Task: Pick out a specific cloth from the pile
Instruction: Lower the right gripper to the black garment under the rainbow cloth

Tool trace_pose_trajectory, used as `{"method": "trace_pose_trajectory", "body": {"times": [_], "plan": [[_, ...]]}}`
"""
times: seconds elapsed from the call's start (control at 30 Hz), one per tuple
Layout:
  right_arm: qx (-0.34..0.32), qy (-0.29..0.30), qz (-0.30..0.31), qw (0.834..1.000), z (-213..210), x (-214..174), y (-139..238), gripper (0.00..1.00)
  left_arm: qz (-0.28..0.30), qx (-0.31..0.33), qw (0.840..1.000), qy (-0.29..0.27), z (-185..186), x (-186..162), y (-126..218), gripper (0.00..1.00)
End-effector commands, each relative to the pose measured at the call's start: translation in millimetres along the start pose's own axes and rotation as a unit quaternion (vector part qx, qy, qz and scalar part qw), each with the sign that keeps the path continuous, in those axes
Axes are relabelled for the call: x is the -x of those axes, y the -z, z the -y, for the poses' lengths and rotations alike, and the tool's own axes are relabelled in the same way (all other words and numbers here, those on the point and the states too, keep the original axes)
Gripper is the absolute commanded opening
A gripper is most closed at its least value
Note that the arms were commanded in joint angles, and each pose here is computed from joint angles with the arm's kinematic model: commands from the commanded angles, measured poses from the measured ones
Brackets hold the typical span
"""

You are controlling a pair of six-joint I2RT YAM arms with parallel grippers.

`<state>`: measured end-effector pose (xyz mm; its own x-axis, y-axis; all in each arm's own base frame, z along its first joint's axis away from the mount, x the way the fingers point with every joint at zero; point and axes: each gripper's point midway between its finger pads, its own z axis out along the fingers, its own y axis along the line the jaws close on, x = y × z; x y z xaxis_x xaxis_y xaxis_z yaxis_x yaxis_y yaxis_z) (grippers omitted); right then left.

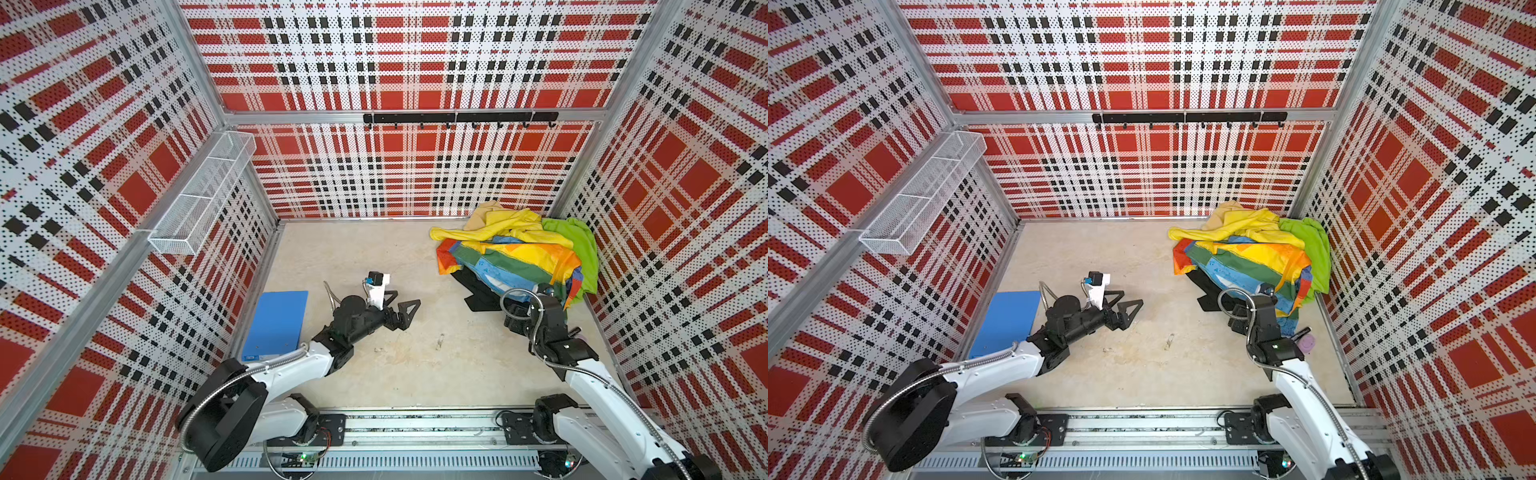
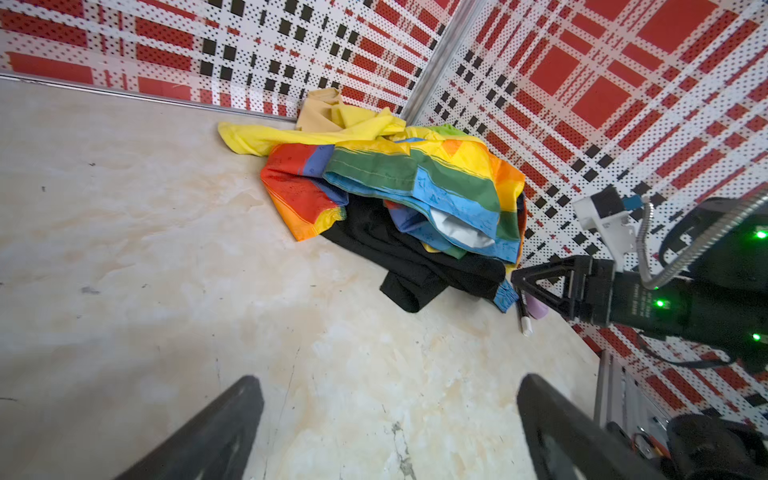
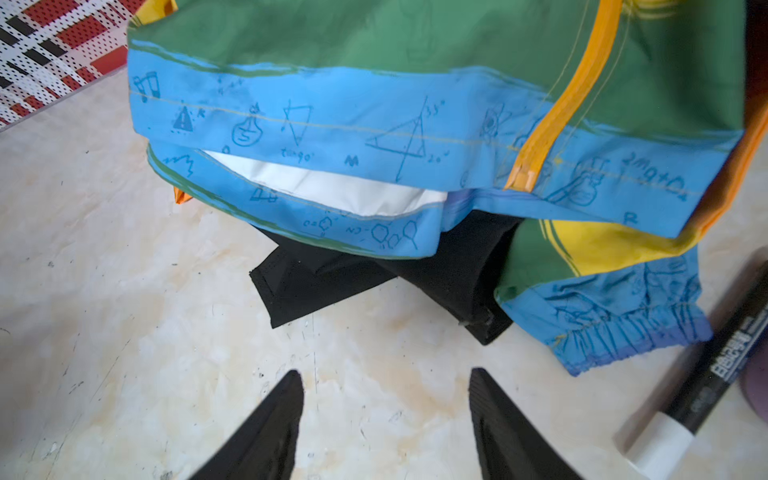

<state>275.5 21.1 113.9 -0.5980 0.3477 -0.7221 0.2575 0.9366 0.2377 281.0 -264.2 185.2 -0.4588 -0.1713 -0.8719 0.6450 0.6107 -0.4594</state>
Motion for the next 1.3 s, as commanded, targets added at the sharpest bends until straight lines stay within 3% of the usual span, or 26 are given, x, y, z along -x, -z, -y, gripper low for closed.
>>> {"method": "trace_pose_trajectory", "body": {"times": [0.0,0.37,0.57,0.63,0.83,1.13,1.2,1.27], "plan": [[0.036,-0.022,0.014,0.999,-13.8,5.5,-3.5,0.68,0.005,-0.043,0.999,-0.015,18.5,-0.5,5.3,0.99],[-0.019,-0.027,-0.008,0.999,13.6,-0.8,-19.1,0.69,-0.019,-0.075,0.997,-0.003,43.2,-26.1,-13.6,0.99],[-0.031,-0.056,-0.002,0.998,32.0,13.3,-24.5,0.70,-0.022,-0.089,0.996,0.003,49.4,-30.4,-19.5,0.99],[-0.043,-0.041,0.000,0.998,36.4,18.3,-24.5,0.71,-0.022,-0.089,0.996,0.004,49.5,-30.7,-19.7,0.99],[-0.016,-0.036,-0.012,0.999,29.8,24.0,-33.9,0.73,-0.021,-0.087,0.996,0.005,48.2,-31.1,-19.1,0.99],[-0.009,-0.031,-0.028,0.999,23.9,27.8,-47.8,0.52,-0.013,-0.084,0.996,0.004,48.5,-27.4,-16.2,0.99],[-0.020,-0.029,-0.029,0.999,27.3,28.7,-47.3,0.41,-0.010,-0.084,0.996,0.005,49.0,-25.7,-14.7,0.99],[-0.029,-0.026,-0.021,0.999,30.4,31.4,-45.5,0.25,-0.006,-0.081,0.997,0.008,47.6,-23.5,-13.7,0.99]]}}
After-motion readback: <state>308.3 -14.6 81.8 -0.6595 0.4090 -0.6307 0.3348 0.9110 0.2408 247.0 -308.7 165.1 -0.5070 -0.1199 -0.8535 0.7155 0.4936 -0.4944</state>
